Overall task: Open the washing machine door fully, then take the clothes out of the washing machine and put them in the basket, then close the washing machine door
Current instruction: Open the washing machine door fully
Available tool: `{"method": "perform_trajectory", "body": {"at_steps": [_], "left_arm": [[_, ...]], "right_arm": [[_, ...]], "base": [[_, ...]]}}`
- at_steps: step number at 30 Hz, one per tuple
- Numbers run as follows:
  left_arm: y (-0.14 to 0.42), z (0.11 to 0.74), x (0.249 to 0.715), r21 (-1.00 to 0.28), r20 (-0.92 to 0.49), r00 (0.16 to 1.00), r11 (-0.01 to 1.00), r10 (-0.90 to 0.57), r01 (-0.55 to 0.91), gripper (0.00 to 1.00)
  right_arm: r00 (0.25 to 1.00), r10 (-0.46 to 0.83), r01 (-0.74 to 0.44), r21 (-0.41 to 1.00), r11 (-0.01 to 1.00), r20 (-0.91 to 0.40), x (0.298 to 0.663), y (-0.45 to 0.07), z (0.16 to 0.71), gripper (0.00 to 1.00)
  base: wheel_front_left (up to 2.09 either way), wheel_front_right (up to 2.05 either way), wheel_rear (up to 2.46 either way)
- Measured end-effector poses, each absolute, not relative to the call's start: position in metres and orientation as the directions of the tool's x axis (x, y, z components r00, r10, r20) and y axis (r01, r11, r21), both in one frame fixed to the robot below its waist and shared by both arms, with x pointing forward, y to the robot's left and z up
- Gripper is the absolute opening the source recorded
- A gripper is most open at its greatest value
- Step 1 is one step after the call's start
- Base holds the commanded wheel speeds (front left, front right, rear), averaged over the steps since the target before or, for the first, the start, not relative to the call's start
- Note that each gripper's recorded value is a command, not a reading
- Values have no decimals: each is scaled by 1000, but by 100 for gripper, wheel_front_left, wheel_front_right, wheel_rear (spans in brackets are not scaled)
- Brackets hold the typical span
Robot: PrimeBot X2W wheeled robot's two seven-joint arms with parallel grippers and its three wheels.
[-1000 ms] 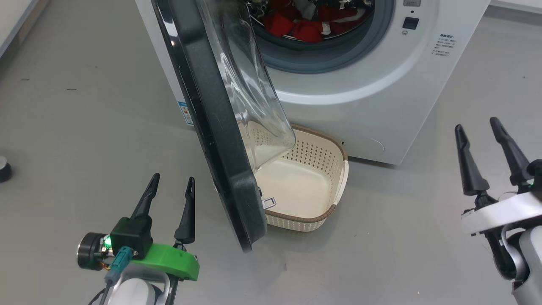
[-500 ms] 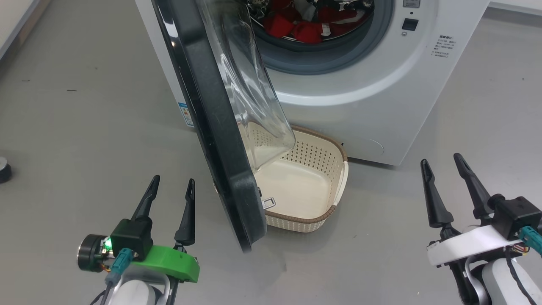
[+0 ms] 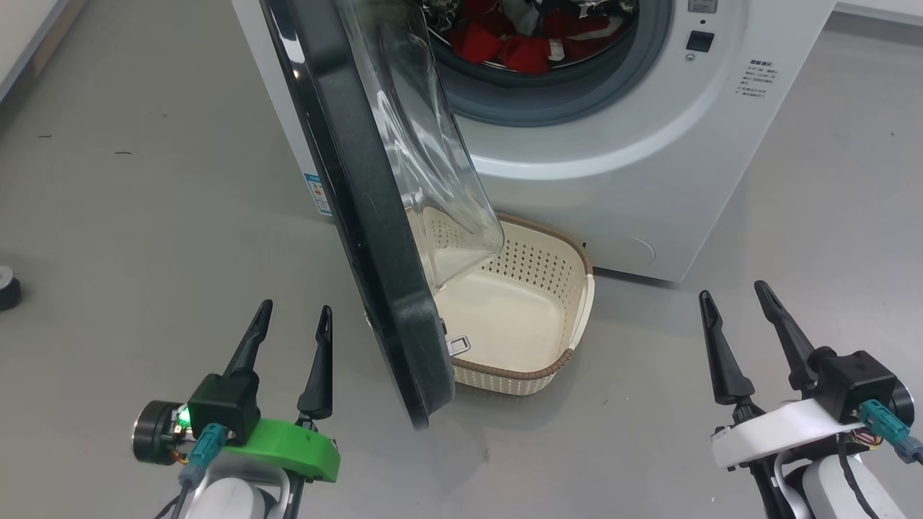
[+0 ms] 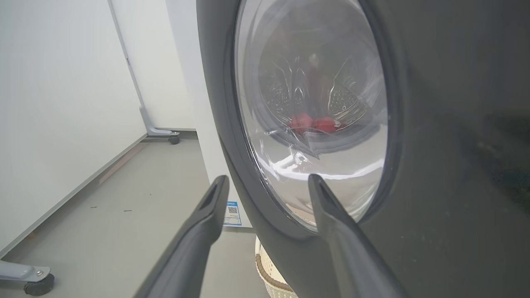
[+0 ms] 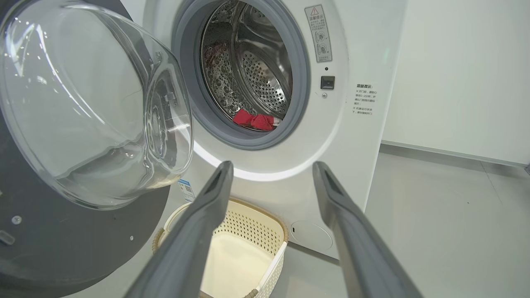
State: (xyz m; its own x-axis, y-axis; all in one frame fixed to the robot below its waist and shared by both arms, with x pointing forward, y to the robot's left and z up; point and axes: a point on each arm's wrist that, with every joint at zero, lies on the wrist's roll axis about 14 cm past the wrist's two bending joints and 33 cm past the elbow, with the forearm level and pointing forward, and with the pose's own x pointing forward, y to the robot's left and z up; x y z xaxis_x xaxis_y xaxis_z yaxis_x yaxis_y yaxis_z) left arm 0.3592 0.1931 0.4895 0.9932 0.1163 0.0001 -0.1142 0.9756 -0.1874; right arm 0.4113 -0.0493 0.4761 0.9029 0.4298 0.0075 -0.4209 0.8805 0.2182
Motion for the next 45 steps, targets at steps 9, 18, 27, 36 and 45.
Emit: {"method": "perform_trajectory", "body": {"at_steps": [9, 18, 27, 36, 45], "left_arm": [[195, 490, 358, -186, -1, 992, 975, 126, -124, 100], [193, 489, 357, -190, -2, 992, 974, 123, -121, 100], [193, 488, 356, -191, -8, 992, 974, 124, -123, 100], [200, 493, 355, -226, 9, 988, 963, 152, -146, 0], [232, 560, 361, -227, 209, 947, 955, 242, -194, 0]], "right_arm": [[914, 407, -395, 211, 894, -13, 411, -55, 469, 100], [919, 395, -385, 208, 899, -9, 413, -56, 470, 100], [920, 392, -382, 202, 902, -11, 414, -57, 468, 100], [920, 392, -382, 208, 901, -10, 415, -56, 467, 100], [917, 399, -389, 196, 900, -11, 416, -54, 466, 100]], "base": [[0, 0, 0], [0, 0, 0], [0, 0, 0], [0, 0, 0], [0, 0, 0]]}}
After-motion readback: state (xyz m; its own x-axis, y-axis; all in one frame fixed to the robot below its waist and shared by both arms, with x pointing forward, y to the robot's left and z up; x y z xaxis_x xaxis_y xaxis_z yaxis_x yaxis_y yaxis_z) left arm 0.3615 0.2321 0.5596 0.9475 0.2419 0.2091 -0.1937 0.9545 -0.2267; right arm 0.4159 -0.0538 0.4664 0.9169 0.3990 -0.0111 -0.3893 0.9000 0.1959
